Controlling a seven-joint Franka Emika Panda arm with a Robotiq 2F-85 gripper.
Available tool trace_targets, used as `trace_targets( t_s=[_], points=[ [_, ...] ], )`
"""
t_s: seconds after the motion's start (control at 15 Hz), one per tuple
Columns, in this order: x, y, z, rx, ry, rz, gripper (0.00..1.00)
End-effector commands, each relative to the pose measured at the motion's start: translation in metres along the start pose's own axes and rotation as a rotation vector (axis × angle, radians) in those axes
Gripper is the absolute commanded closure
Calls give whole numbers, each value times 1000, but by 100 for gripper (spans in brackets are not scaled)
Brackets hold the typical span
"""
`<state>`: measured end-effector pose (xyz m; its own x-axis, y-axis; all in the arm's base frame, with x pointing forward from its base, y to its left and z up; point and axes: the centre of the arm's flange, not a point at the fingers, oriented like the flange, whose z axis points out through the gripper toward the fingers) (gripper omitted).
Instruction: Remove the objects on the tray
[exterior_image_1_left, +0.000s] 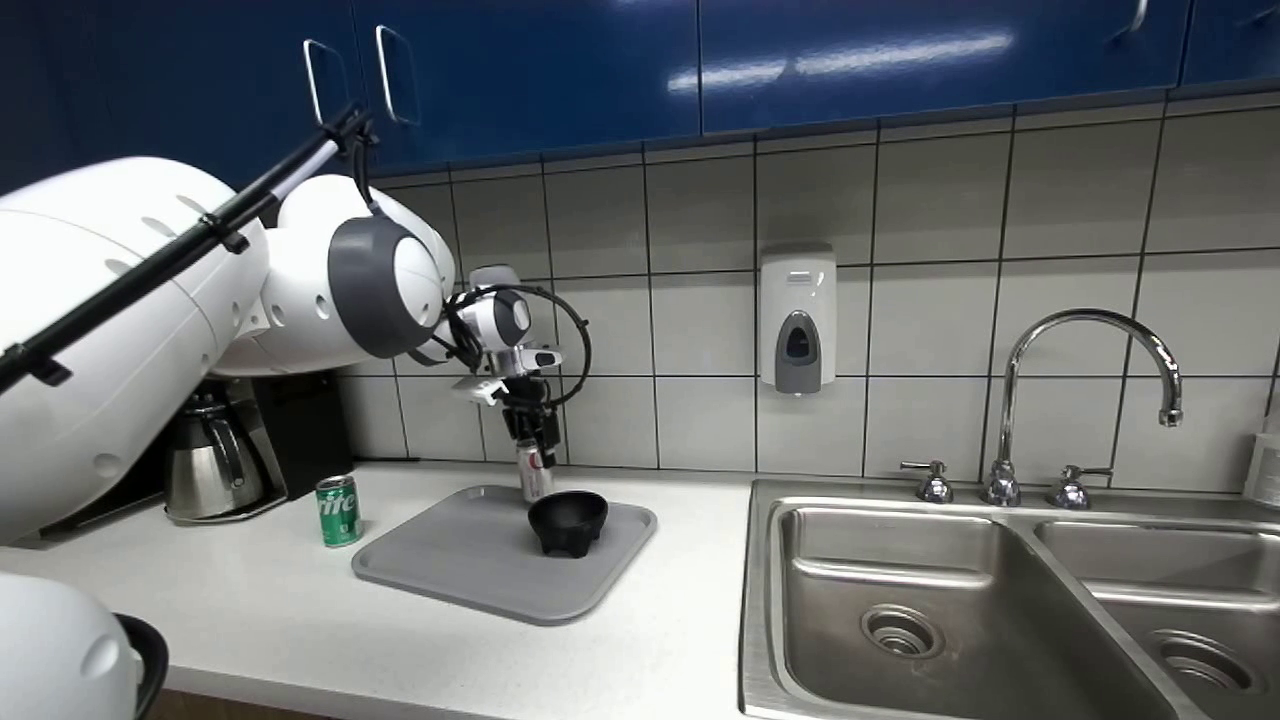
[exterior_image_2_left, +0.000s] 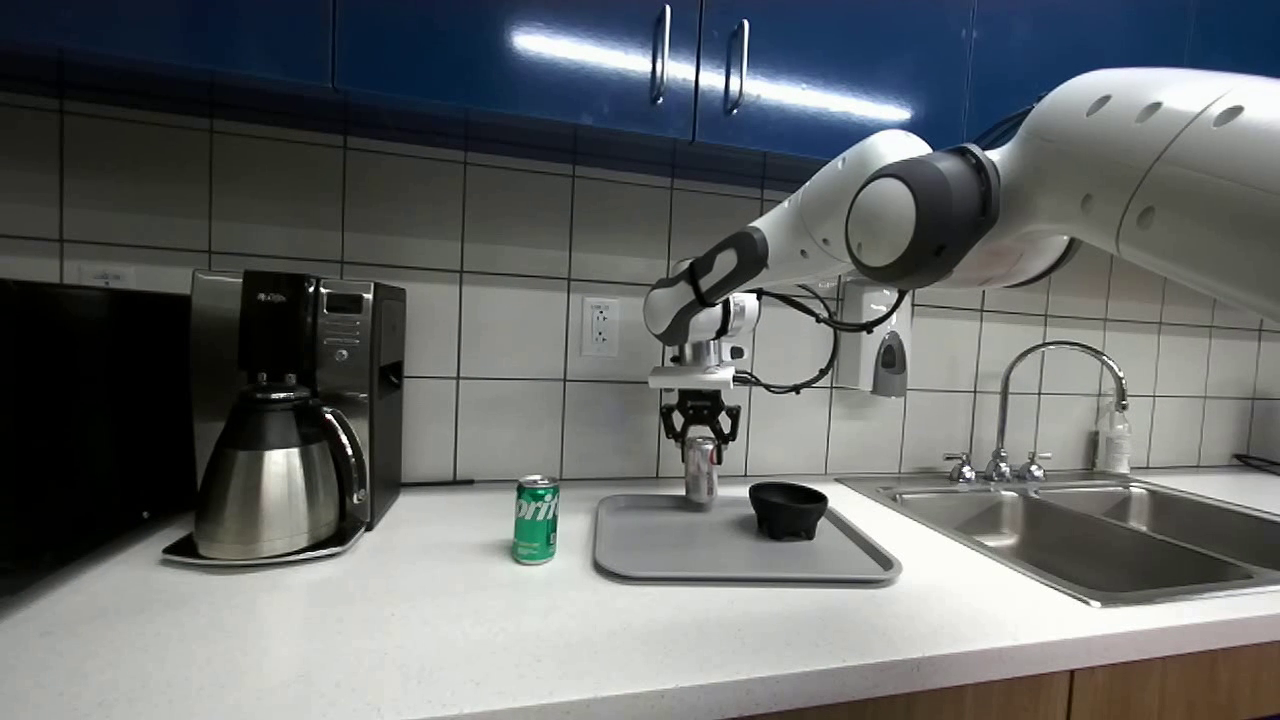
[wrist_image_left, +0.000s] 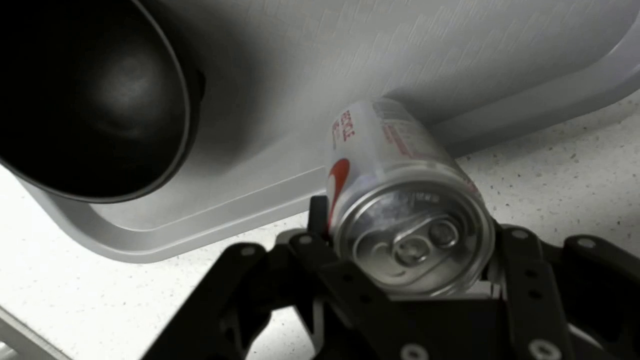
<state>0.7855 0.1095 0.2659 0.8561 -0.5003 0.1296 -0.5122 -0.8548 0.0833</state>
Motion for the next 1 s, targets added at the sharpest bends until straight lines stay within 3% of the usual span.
trace_targets(
  t_s=[0.0,0.93],
  points=[
    [9,9,-18,31,4,20,62],
    [36,20,-28,36,37,50,62]
  ],
)
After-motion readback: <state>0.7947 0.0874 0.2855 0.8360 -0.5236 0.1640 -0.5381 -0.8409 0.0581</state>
